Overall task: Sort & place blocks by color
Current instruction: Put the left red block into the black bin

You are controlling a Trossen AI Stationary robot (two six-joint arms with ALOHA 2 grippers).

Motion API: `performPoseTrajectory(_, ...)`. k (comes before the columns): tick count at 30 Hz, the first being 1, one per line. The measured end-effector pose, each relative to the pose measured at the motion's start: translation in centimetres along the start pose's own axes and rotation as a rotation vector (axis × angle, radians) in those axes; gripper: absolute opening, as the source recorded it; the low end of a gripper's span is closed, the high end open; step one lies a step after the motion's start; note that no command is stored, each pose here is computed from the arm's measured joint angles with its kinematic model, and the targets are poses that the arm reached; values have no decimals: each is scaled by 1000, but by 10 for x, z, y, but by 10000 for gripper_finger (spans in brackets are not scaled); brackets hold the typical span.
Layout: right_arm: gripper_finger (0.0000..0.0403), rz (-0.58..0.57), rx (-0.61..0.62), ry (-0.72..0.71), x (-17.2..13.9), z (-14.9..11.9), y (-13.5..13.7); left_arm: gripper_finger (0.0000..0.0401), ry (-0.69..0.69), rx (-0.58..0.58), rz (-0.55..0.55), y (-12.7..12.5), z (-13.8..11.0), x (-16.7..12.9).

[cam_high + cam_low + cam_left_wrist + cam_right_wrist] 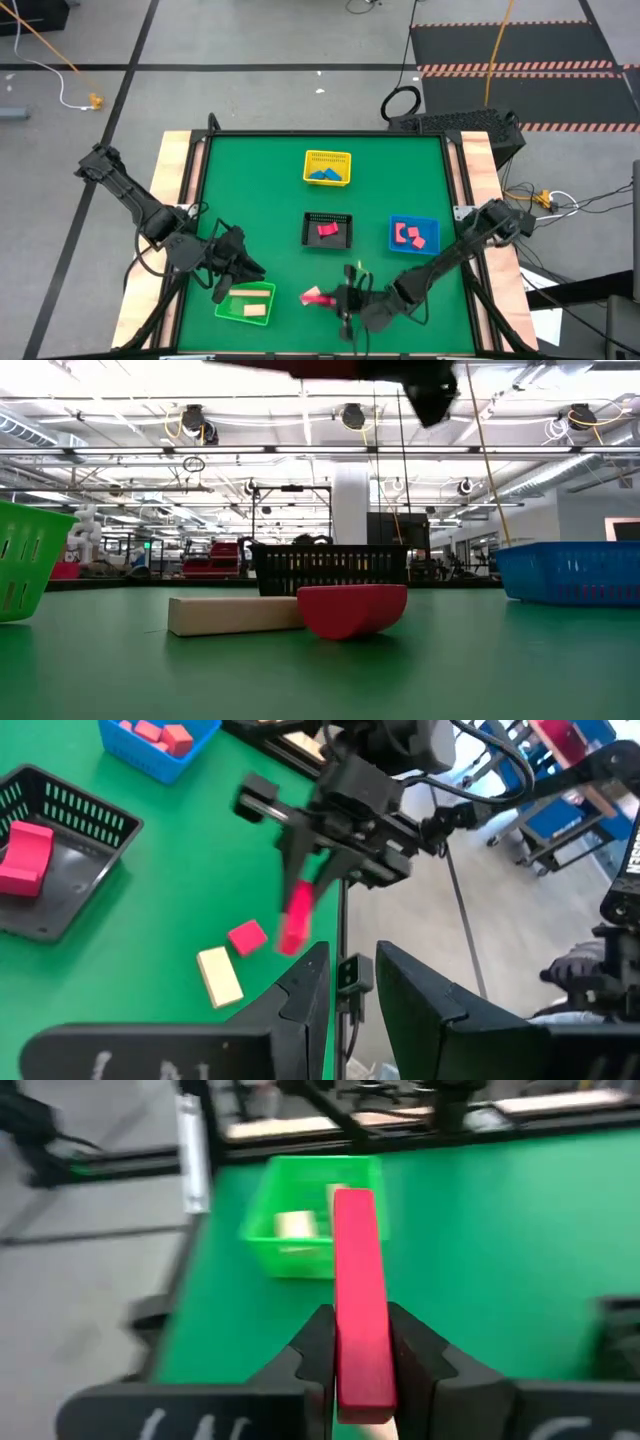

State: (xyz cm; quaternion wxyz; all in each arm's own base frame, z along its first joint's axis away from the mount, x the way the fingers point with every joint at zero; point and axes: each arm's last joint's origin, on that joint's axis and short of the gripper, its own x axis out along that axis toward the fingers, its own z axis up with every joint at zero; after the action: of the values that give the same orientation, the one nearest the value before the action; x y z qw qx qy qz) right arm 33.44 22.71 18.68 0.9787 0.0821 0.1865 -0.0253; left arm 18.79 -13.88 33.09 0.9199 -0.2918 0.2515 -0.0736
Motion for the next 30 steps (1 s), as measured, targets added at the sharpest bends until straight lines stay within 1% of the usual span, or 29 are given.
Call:
performPoseTrajectory(3, 45, -69, -81, 31, 6, 10, -20, 86, -21, -12, -5, 1, 4, 1)
performPoseTrajectory(6, 49, -144, -110, 79, 14, 15, -43, 85, -30, -19, -1, 2, 6, 2)
performPoseTrajectory(11, 47, -269, -116, 169, 27, 18, -82, 85, -37, -29, 4, 3, 7, 2)
performPoseTrajectory(14, 47, -317, -44, 180, 32, 22, -99, 85, -38, -30, 4, 3, 8, 2)
performPoseTrajectory(17, 47, -336, 6, 206, 33, 26, -112, 85, -48, -31, 14, 4, 8, 2)
performPoseTrajectory(20, 47, -335, 33, 299, 34, 22, -125, 85, -76, -35, 39, 4, 9, 2)
performPoseTrajectory(23, 50, -338, 89, 380, 33, 18, -135, 85, -110, -34, 69, 5, 10, 2)
performPoseTrajectory(26, 61, -351, 96, 432, 32, 15, -140, 85, -140, -34, 96, 6, 10, 2)
performPoseTrajectory(30, 79, -367, 85, 463, 31, 13, -144, 85, -165, -27, 123, 7, 11, 2)
